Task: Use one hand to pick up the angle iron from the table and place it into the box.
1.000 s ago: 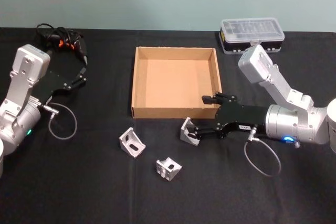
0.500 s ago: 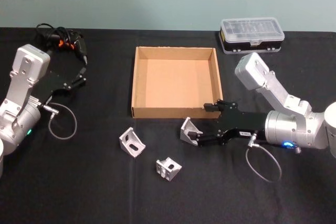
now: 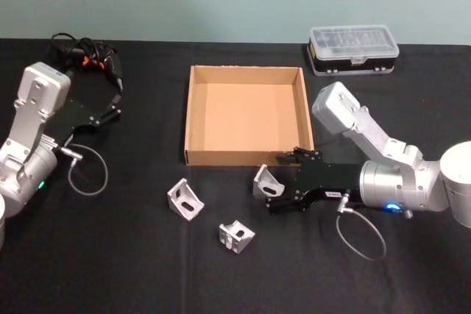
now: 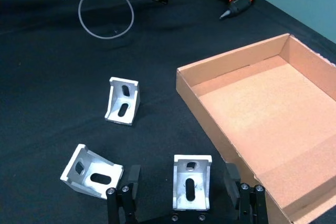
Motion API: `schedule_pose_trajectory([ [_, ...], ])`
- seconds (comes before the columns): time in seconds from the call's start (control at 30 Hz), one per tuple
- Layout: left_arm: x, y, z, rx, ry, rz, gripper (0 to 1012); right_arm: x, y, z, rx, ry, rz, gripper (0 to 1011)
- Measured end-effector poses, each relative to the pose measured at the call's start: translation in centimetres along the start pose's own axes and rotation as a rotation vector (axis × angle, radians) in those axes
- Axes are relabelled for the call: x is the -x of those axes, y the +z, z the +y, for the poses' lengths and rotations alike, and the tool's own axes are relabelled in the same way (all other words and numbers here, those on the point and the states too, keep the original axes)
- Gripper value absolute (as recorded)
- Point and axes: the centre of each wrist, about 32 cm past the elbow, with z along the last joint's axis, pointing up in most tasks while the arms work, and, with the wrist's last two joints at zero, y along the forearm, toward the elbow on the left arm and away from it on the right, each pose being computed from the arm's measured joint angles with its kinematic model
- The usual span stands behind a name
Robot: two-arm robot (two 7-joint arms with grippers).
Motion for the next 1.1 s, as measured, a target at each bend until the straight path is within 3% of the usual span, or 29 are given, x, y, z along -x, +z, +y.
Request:
schedule_pose_trajectory([
  [0.47,0.00,0.00,0.00,0.000,0.000,0.000,1000,0.0,0.1,0.9,0.010,-0.010,0.007,1003],
  [1.1,0.00,0.00,0.00,0.000,0.000,0.000,1000,-0.4,-0.7,1.2,0.034,-0.020,0.045,1003],
])
